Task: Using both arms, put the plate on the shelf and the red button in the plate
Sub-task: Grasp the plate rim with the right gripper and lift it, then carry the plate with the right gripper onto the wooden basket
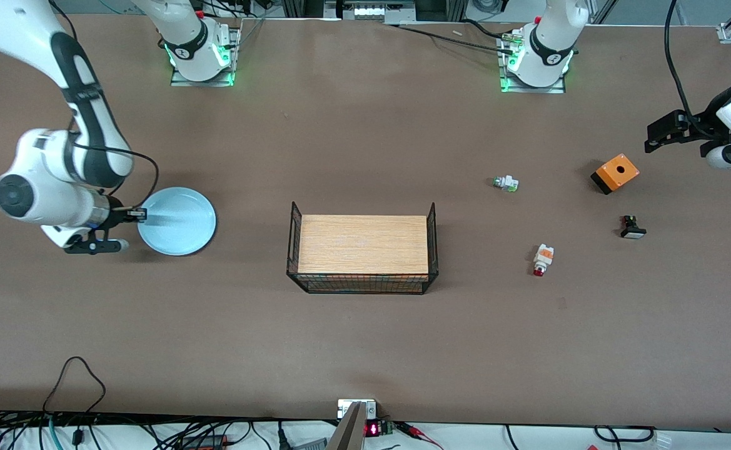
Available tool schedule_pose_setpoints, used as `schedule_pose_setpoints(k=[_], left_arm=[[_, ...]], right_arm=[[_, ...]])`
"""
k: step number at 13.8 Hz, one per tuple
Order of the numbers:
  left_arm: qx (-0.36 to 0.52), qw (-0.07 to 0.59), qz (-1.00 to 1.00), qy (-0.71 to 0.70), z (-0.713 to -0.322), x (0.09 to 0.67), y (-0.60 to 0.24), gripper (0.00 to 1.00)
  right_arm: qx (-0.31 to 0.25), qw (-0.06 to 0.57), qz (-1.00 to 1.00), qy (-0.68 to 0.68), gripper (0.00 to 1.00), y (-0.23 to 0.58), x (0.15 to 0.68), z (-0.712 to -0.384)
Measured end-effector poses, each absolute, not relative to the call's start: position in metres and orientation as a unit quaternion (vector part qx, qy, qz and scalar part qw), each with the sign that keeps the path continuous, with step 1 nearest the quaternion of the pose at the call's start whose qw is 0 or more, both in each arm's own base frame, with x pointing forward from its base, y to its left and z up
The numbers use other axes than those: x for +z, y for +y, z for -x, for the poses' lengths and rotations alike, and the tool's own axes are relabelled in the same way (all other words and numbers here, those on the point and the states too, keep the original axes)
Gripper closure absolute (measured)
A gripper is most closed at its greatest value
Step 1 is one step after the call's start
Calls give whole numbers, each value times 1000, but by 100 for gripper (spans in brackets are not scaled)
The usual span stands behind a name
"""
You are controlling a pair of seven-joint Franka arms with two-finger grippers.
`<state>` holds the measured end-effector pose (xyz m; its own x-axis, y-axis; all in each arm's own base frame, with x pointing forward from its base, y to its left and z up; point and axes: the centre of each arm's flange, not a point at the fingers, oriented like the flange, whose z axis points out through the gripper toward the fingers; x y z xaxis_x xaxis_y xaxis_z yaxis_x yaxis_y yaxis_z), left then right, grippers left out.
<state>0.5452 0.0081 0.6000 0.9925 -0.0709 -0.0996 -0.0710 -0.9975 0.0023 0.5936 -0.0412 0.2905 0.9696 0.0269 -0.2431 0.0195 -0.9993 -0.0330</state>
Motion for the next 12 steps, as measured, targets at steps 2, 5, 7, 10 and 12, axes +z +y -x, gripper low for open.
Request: schedule_pose_setpoints(k=[2, 5, 7, 10, 12], left_arm=[[50, 1, 998, 35, -545, 600, 8, 0], [50, 1, 998, 36, -545, 600, 8, 0], [50, 1, 998, 36, -545, 600, 8, 0], [50, 1, 998, 35, -545, 600, 8, 0], [50, 1, 998, 35, -545, 600, 8, 0]], right_arm=[[141, 30, 990, 3, 97, -32, 345, -600], [163, 41, 984, 56, 97, -11, 405, -602], [165, 85, 976, 115, 97, 11, 436, -604], [165, 104, 965, 176, 97, 58, 483, -604], [162, 100, 958, 216, 97, 103, 511, -600]])
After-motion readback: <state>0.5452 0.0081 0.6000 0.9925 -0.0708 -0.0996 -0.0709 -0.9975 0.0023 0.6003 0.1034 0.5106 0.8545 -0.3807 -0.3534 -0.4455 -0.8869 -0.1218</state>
